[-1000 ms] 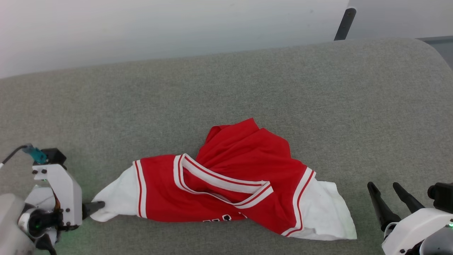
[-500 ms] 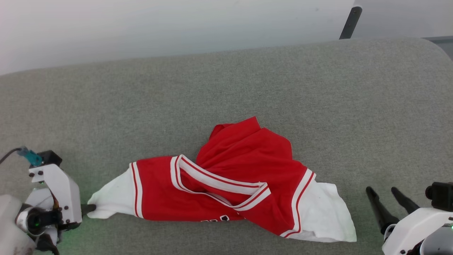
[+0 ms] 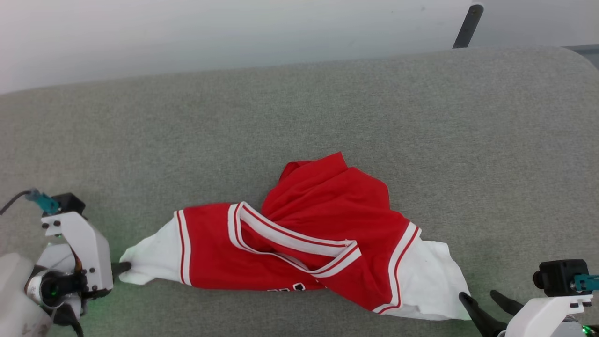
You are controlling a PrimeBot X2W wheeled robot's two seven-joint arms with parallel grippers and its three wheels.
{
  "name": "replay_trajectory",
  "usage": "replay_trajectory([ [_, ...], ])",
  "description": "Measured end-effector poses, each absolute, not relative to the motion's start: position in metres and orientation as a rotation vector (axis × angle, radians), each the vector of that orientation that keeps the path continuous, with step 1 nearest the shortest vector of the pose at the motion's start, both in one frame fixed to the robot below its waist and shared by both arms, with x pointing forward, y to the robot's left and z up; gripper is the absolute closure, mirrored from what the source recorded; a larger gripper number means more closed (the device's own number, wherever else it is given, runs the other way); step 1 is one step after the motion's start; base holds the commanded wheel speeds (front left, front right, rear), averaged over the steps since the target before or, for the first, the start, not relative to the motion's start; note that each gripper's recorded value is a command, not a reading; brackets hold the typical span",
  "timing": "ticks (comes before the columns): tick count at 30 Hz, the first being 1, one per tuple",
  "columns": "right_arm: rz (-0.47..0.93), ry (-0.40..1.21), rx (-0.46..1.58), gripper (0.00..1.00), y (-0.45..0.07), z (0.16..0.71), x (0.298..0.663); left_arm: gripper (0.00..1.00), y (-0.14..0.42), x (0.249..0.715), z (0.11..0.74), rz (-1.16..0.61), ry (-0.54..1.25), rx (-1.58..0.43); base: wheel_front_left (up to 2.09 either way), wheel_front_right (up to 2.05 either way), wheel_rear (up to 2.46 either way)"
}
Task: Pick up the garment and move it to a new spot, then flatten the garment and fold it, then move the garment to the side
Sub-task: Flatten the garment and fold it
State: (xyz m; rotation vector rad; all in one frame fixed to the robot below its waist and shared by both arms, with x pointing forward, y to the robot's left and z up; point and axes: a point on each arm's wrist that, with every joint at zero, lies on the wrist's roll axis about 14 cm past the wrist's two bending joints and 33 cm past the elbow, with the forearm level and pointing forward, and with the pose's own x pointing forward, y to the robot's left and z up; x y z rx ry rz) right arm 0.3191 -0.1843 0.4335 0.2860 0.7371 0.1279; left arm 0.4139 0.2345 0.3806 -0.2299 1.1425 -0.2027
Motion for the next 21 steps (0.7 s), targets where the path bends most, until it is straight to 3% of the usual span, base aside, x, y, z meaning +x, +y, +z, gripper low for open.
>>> replay_trajectory([
  [14, 0.148, 0.914, 0.306, 0.00, -0.169, 0.389, 0.329, 1.00, 0.226, 0.430, 0.379, -0.236, 1.107, -0.244, 0.00, 0.00, 0.00],
  [15, 0.156, 0.929, 0.312, 0.09, -0.166, 0.386, 0.330, 1.00, 0.226, 0.430, 0.379, -0.236, 1.106, -0.246, 0.00, 0.00, 0.00],
  [17, 0.167, 0.962, 0.297, 1.00, -0.164, 0.380, 0.331, 1.00, 0.226, 0.431, 0.378, -0.234, 1.103, -0.249, 0.00, 0.00, 0.00],
  [21, 0.184, 1.010, 0.281, 1.00, -0.164, 0.372, 0.332, 1.00, 0.228, 0.430, 0.378, -0.229, 1.101, -0.258, 0.00, 0.00, 0.00],
])
